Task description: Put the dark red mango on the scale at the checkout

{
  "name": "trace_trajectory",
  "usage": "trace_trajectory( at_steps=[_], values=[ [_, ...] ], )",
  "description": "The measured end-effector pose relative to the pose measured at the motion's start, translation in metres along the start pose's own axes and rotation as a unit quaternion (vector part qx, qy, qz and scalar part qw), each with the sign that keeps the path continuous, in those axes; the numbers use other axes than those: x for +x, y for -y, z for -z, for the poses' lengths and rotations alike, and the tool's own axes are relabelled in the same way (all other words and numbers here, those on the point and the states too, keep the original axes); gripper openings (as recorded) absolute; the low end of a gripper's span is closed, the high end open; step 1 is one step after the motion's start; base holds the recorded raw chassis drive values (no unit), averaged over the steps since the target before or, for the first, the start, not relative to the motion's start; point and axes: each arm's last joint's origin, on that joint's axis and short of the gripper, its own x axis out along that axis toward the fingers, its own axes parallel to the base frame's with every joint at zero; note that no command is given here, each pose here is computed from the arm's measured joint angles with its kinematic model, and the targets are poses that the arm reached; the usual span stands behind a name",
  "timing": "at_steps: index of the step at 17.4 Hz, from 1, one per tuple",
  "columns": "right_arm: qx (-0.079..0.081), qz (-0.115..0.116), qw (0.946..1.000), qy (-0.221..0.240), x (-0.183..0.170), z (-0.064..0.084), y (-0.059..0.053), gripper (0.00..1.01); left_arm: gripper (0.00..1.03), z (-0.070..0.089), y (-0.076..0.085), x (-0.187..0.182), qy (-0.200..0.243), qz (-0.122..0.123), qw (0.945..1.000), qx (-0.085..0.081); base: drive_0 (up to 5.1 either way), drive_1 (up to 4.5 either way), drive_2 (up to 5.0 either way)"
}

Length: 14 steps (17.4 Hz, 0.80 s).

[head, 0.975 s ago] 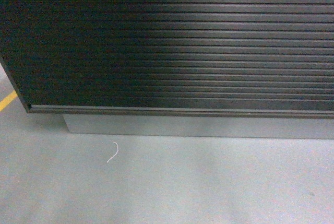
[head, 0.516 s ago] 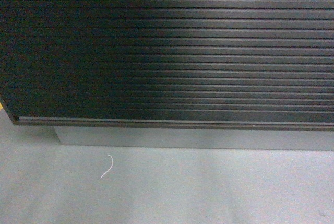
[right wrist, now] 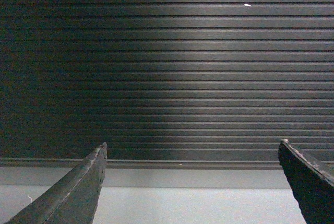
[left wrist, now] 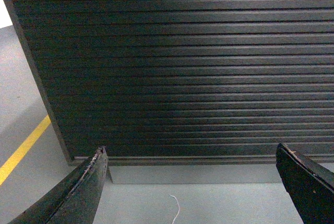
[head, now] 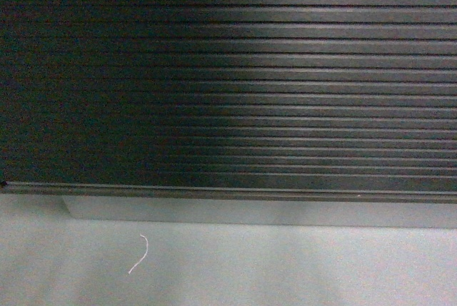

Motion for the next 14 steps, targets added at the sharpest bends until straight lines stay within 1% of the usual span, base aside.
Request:
trace_trajectory(
  at_steps=[14],
  values=[
    [0.000, 0.000, 1.0000, 0.000, 0.0000, 0.0001, 0.0000, 0.98, 0.98, 0.0000, 0.0000, 0.0000, 0.000, 0.000, 1.0000, 0.000, -0.1, 2.06, -2.3]
  ],
)
